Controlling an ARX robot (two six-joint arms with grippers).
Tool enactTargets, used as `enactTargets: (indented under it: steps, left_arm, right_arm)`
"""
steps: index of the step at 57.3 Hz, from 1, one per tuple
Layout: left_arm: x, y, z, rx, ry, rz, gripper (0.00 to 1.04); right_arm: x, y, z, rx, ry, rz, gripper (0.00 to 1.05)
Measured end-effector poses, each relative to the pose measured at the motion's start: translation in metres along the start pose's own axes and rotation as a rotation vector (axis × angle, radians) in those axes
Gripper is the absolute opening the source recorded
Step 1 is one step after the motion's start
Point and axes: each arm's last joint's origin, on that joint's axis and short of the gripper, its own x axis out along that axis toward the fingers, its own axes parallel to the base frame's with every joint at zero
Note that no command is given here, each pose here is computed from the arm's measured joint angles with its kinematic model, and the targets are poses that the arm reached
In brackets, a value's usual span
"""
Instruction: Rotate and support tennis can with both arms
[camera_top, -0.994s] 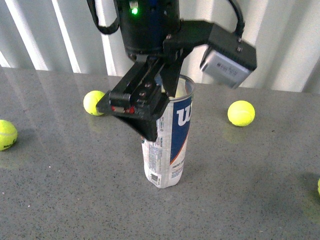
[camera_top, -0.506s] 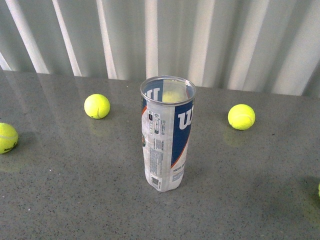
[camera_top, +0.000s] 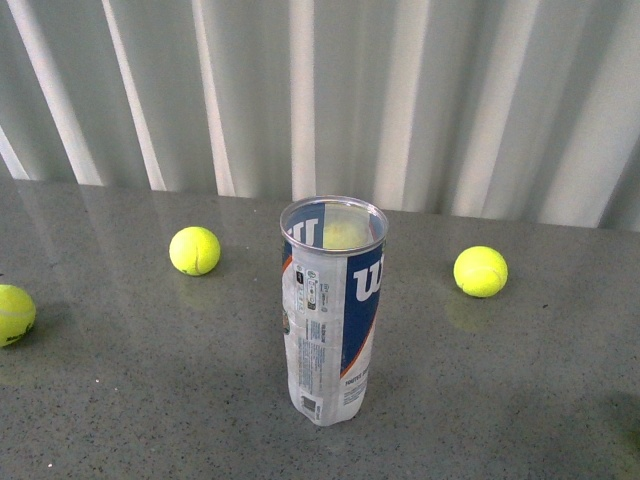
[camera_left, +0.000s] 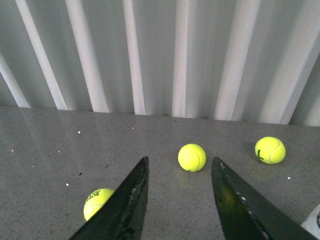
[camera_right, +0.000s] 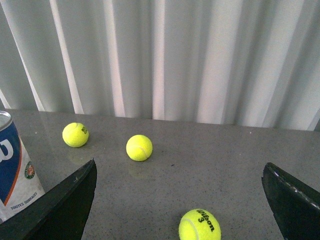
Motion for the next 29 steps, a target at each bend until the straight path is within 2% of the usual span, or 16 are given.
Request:
enactTargets:
  steps: [11, 29]
  left_arm:
    - [-0.018, -0.001, -0.012, -0.029, 0.001, -0.002, 0.04]
    - [-0.04, -0.001, -0.025, -0.042, 0.003, -0.002, 0.04]
  right_arm:
    - [0.0, 0.0, 0.0, 0.0, 0.0, 0.0, 0.97]
    - [0.0, 0.0, 0.0, 0.0, 0.0, 0.0, 0.97]
